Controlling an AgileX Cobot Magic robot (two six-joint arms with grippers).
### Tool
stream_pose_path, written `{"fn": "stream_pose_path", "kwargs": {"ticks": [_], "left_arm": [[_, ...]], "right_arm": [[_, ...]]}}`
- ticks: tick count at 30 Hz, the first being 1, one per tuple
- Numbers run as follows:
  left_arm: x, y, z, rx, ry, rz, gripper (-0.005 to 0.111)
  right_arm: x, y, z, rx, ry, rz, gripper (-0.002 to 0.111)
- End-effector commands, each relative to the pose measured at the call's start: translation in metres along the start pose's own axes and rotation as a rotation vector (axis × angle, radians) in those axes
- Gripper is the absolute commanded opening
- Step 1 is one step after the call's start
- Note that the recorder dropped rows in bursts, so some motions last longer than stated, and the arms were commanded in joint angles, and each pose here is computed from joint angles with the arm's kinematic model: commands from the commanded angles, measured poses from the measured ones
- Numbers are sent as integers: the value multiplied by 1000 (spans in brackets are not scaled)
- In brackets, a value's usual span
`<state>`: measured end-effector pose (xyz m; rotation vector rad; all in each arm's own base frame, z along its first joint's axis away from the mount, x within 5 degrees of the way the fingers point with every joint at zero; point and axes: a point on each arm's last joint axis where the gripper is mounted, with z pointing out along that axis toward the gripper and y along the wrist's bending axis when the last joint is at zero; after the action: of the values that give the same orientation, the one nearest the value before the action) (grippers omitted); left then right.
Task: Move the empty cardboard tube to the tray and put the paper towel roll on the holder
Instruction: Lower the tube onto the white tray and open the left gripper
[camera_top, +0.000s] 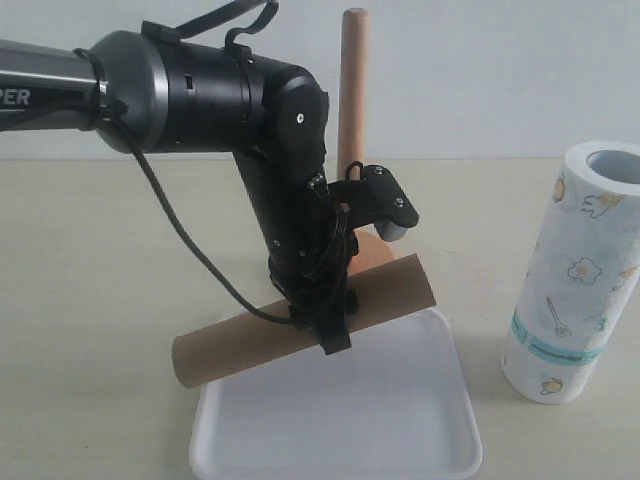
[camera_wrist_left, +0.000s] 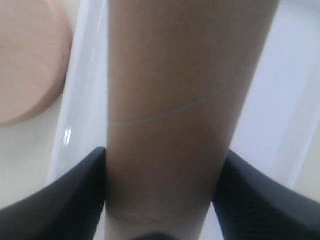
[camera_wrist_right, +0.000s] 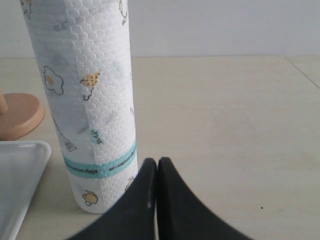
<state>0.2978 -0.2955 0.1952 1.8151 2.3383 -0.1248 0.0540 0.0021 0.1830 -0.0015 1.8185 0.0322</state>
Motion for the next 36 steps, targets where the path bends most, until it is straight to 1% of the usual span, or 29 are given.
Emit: {"fn": "stream_pose_path", "kwargs": {"ticks": [1, 3, 5, 7, 9, 12, 16, 19, 21, 24, 29, 31, 36], "left_arm": [[-9, -11, 5, 29, 29, 31, 22], [-12, -15, 11, 9, 57, 72, 35], [-14, -19, 17, -23, 92, 122, 45], [-16, -22, 24, -29, 112, 141, 48], [-16, -23, 30, -24, 124, 145, 48], [-16, -23, 35, -25, 126, 105, 48], [-19, -21, 33, -44, 104, 70, 49], [-21, -21, 30, -39, 97, 49, 60], [-22, -21, 28, -41, 99, 24, 71], [-21, -21, 28, -39, 107, 12, 78], [-18, -23, 24, -27, 146, 13, 78], [-16, -24, 17, -22, 161, 16, 77], [-12, -24, -19, -69, 140, 26, 76]], "right_arm": [[-1, 0, 0, -3, -10, -3, 0], [-1, 0, 0, -3, -10, -1, 0], [-1, 0, 0, -3, -10, -1, 0], [-1, 0, 0, -3, -10, -1, 0], [-1, 0, 0, -3, -10, -1, 0], [-1, 0, 0, -3, -10, -3, 0], [-1, 0, 0, -3, -10, -3, 0], [-1, 0, 0, -3, -10, 0, 0], [-1, 0, 0, -3, -10, 0, 0], [-1, 0, 0, -3, -10, -3, 0], [-1, 0, 0, -3, -13, -3, 0], [-1, 0, 0, -3, -13, -3, 0], [-1, 0, 0, -3, -13, -3, 0]]}}
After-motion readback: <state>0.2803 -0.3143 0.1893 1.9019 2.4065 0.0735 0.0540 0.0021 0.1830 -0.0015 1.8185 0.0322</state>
